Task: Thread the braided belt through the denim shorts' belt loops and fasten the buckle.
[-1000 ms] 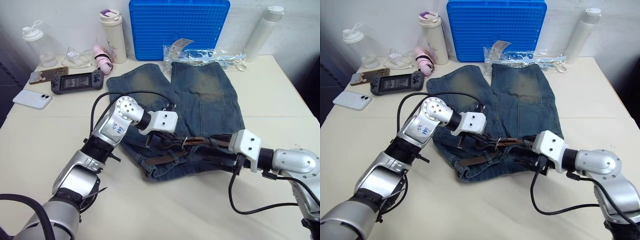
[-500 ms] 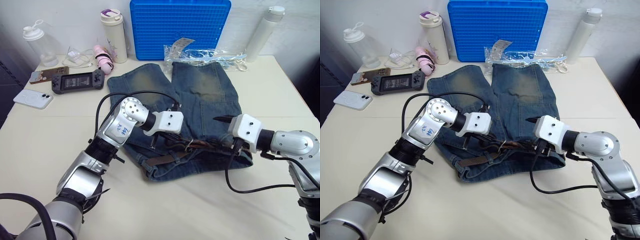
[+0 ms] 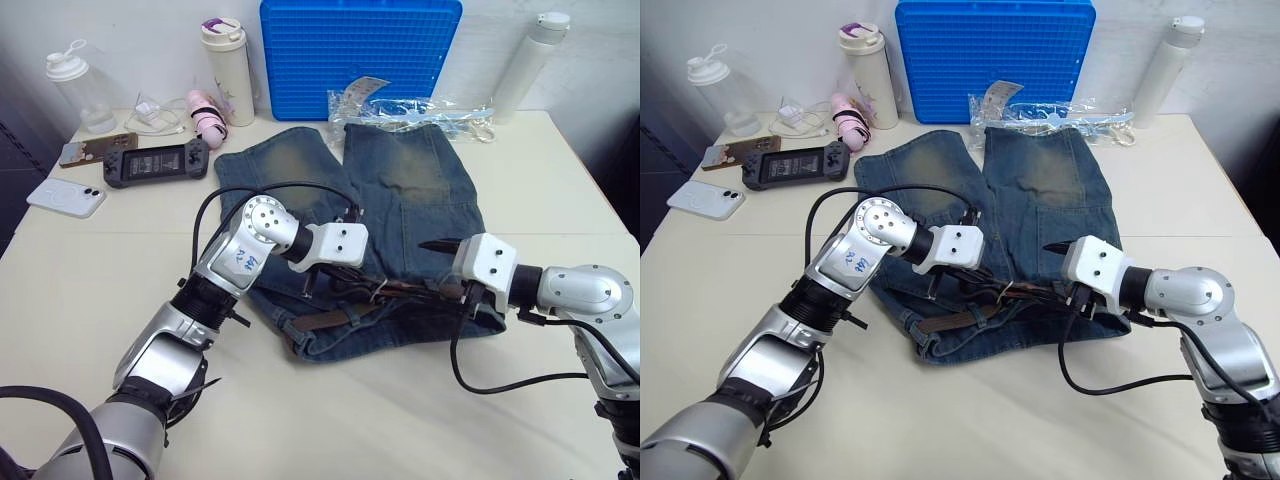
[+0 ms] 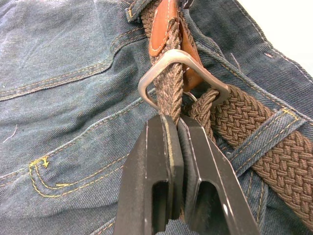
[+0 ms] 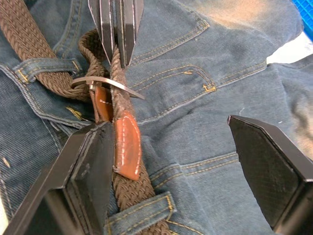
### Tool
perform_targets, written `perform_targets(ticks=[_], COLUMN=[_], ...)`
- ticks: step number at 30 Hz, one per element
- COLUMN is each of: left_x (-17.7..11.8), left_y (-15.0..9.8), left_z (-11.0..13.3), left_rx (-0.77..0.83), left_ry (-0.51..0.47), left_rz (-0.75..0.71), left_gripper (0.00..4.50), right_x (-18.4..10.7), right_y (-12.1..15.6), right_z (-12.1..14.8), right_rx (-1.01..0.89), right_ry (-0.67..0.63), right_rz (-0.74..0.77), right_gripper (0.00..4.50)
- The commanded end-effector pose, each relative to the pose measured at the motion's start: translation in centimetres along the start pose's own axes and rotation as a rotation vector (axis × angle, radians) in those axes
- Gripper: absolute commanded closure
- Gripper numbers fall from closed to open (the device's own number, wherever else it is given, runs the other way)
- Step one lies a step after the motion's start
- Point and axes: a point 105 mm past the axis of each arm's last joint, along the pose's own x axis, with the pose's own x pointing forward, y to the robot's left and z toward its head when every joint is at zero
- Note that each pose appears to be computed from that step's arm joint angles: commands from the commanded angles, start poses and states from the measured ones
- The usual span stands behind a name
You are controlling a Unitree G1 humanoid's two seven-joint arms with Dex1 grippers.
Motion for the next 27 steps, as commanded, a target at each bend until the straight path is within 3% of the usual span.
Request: perform_targets(ticks=[1, 6, 17, 24, 27], left_x=[-0.1, -0.2, -0.3, -0.3, -0.3], left_y=[0.0, 0.1, 0.3, 0.4, 0.5], left_z=[1.0, 1.1, 1.4, 1.6, 1.8], left_rx=[0.047, 0.052, 0.058, 0.062, 0.063], left_ry=[-0.027, -0.03, -0.04, -0.045, -0.049], left_rz=[0.006, 0.014, 0.022, 0.027, 0.028], left_gripper=[4.5, 4.5, 4.5, 4.5, 4.5], right_x=[-0.1, 0.3, 0.7, 0.9, 1.0], right_y=[-0.3, -0.3, -0.7, -1.0, -0.9], right_z=[0.7, 1.3, -0.5, -0.8, -0.9], right_rx=[-0.056, -0.022, -0.117, -0.115, -0.116], right_ry=[0.016, -0.036, 0.091, 0.081, 0.077], right_rz=[-0.007, 0.006, -0.01, -0.033, -0.027], right_gripper=[0.57, 0.57, 0.57, 0.57, 1.43])
